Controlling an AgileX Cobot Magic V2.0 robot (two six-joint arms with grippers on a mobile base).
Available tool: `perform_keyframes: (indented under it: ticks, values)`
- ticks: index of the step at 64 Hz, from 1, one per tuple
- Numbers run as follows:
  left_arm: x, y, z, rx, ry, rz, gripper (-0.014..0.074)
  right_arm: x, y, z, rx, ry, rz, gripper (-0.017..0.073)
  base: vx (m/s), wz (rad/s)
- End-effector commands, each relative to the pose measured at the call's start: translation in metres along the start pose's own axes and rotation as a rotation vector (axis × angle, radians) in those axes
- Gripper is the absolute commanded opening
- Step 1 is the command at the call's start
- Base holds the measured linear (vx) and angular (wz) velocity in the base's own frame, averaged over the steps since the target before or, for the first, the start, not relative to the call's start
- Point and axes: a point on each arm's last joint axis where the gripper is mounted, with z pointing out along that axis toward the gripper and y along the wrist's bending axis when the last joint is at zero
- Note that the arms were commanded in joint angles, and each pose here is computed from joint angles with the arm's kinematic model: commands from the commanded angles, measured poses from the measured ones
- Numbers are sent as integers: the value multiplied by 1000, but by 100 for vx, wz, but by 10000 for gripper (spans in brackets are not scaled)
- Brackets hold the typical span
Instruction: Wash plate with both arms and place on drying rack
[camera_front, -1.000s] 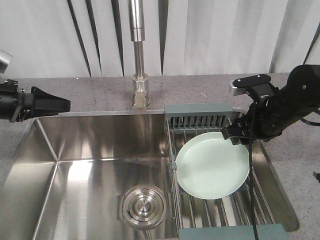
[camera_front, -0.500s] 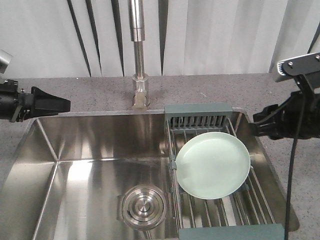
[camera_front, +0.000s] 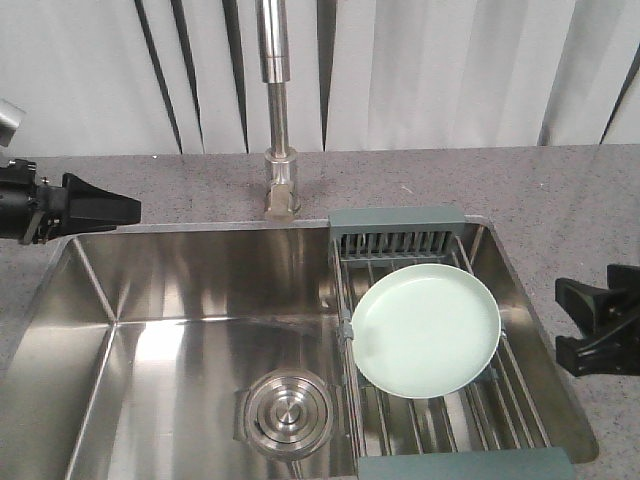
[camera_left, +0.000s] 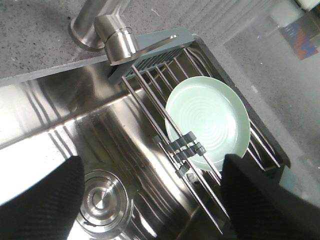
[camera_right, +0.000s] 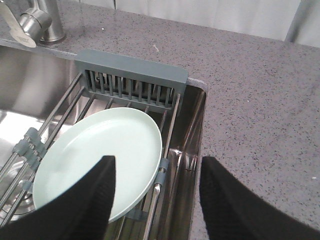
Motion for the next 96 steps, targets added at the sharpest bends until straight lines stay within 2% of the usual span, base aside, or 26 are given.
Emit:
perform_keyframes:
  ticks: [1,21,42,50,59,96]
  values:
    - [-13,-23,-11,70,-62,32,536,-5,-2,-14,29,-161,-2,382,0,0]
    - [-13,-23,-11,70,-62,32,536,35,2,-40,47,-286,2,382,0,0]
    - [-13,-23,-11,70,-62,32,536,58,5,-64,61,-416,-12,382,0,0]
    - [-13,-23,-11,70,-62,32,536,63,6,-69,47,-395,13,382,0,0]
    - [-13,-23,-11,70,-62,32,536,67,6,-68,40,-353,10,382,0,0]
    - [-13,-23,-11,70,-62,32,536,68,7,-68,39,-345,6,382,0,0]
